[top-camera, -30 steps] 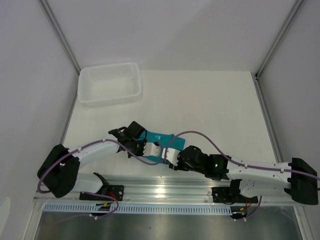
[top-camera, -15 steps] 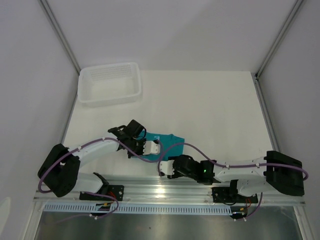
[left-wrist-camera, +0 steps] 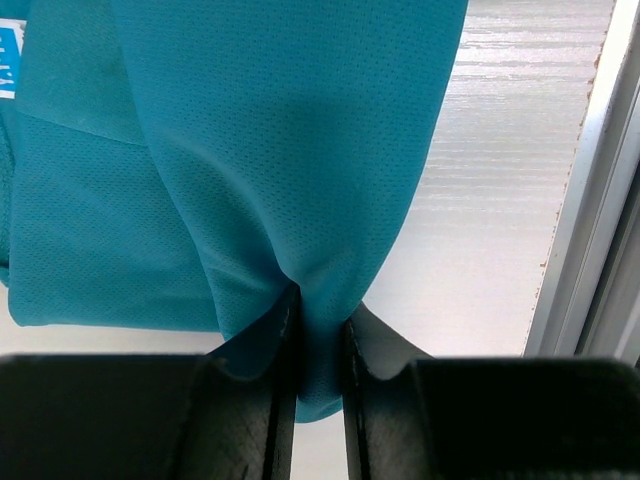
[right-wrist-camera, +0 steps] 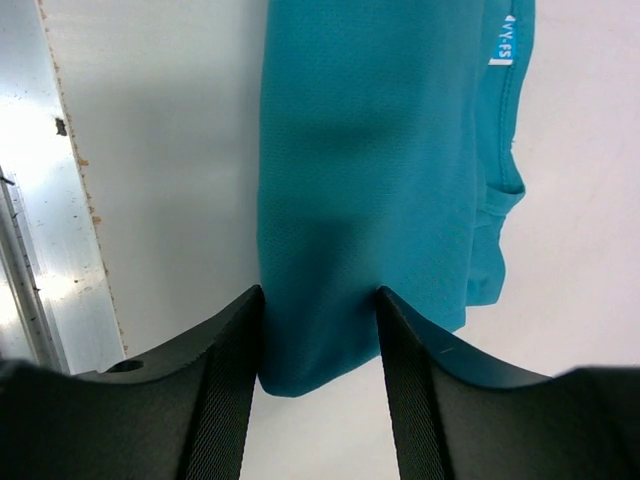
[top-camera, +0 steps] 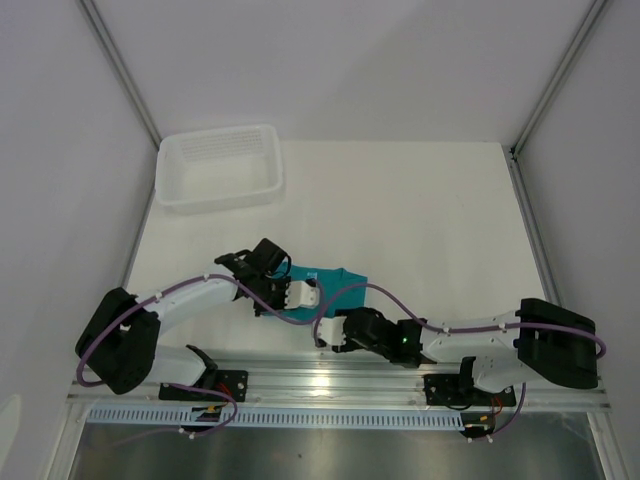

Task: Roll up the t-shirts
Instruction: Roll the tshirt

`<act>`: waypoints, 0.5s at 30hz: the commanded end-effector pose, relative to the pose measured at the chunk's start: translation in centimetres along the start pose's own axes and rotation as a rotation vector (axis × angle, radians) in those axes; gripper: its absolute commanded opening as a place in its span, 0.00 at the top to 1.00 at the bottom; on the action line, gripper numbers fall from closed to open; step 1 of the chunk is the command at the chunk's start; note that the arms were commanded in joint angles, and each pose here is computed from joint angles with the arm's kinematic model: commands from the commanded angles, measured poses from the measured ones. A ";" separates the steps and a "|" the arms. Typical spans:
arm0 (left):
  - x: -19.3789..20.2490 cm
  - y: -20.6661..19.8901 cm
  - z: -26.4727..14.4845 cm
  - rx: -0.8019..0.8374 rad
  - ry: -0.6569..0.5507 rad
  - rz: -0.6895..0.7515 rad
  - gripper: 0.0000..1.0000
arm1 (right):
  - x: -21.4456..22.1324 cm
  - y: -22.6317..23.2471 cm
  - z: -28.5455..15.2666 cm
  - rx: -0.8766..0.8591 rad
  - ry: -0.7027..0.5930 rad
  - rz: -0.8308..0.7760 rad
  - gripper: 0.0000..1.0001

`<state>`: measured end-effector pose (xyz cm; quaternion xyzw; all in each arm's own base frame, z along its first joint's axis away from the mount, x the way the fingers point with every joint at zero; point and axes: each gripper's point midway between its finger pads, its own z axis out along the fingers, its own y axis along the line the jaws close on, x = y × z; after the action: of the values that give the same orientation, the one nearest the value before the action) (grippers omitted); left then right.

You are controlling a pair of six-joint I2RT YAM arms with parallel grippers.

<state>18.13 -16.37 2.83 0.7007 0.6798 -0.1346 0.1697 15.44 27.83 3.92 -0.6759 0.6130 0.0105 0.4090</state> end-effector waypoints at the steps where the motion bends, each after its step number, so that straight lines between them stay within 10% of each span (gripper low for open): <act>1: -1.4 0.2 -0.5 0.019 -0.048 -0.008 0.78 | 1.1 0.9 0.2 -0.051 0.036 0.033 0.49; 8: -1.4 -0.8 -0.6 0.065 -0.054 -0.029 0.76 | 1.0 0.7 0.2 -0.097 0.041 0.076 1.00; 15: -1.5 -4.2 -1.8 0.200 -0.077 -0.076 0.75 | -1.7 2.0 -2.3 -0.299 -0.072 0.149 1.00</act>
<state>15.79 -16.25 2.98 0.6879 0.6904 -0.1801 0.1329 14.23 27.20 3.35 -0.6814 0.6381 0.0788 0.3496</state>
